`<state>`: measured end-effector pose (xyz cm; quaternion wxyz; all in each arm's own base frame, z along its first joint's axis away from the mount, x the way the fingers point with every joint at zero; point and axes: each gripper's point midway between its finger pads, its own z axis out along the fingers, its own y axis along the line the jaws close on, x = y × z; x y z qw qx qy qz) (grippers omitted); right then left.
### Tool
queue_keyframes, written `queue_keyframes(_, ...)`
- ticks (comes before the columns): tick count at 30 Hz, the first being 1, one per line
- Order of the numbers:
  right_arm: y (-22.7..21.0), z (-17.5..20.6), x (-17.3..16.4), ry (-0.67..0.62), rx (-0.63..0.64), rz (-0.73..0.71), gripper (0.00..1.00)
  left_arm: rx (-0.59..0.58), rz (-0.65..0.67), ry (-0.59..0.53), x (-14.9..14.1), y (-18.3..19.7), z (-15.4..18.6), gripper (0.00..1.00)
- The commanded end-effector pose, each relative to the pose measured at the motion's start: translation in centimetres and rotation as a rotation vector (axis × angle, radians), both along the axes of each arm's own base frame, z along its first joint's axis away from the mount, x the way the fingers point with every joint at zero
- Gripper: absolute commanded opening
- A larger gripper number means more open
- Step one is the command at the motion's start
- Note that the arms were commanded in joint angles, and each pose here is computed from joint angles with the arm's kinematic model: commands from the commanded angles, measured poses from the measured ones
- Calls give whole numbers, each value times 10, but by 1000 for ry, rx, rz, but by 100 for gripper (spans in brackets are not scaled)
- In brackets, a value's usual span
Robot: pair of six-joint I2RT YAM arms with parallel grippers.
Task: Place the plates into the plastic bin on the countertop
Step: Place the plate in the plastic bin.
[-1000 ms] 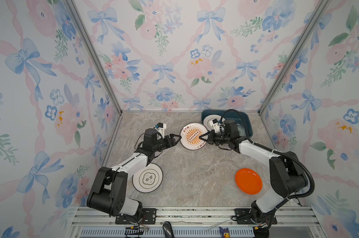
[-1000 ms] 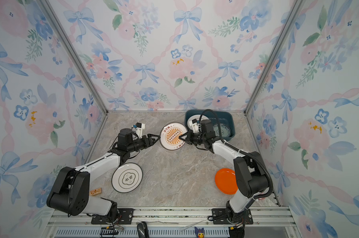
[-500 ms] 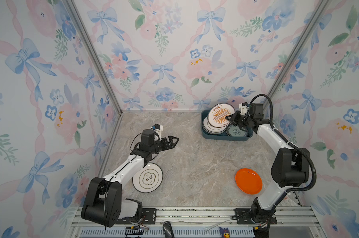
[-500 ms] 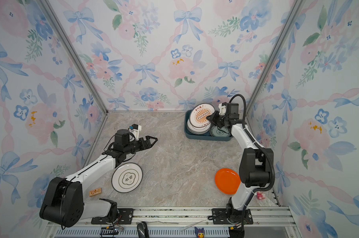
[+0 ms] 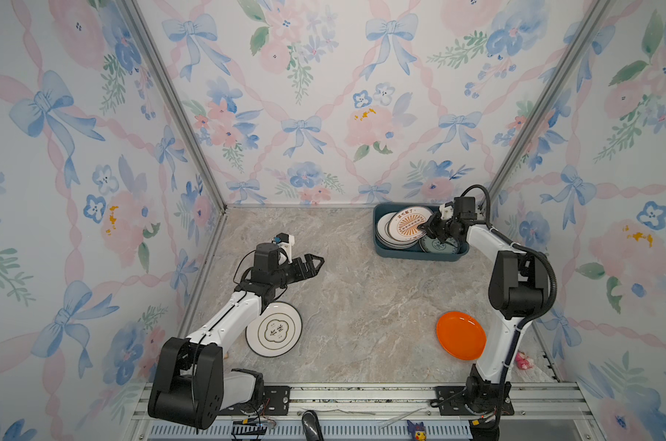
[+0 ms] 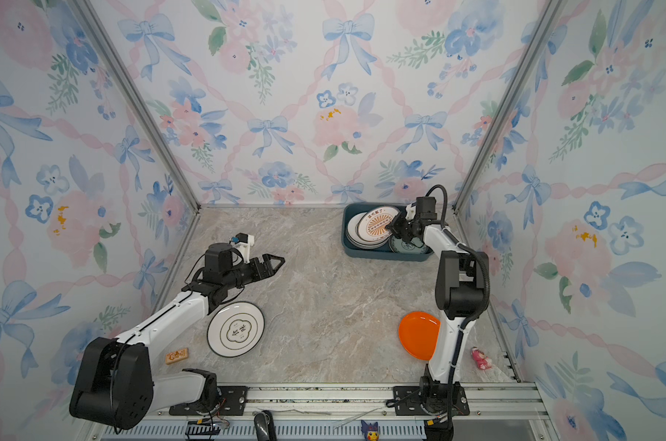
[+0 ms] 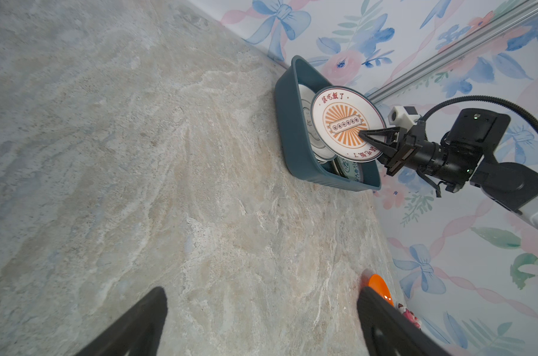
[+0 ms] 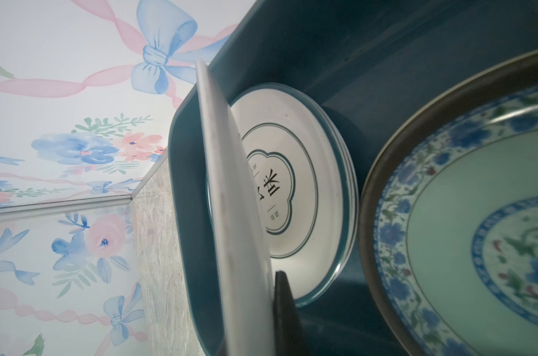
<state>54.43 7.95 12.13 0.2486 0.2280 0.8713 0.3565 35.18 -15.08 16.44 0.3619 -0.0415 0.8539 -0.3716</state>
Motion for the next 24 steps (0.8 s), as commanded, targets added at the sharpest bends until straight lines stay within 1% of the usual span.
queue_keyframes(1,10,10,16,-38,41,8,0,7,-34,-16,-4,-3,-3,98)
queue_keyframes(7,19,-8,27,-9,84,2,0,2,-41,-12,-5,-4,-5,98)
queue_keyframes(13,27,-24,29,39,100,-4,1,1,-45,-8,-5,-5,-6,98)
queue_keyframes(19,28,-38,21,87,74,-4,27,0,-49,-7,-5,-6,-6,98)
queue_keyframes(22,27,-41,16,102,55,-1,35,1,-53,-7,-5,-7,-7,98)
queue_keyframes(24,26,-41,14,108,44,0,38,0,-55,-5,-5,-8,-7,98)
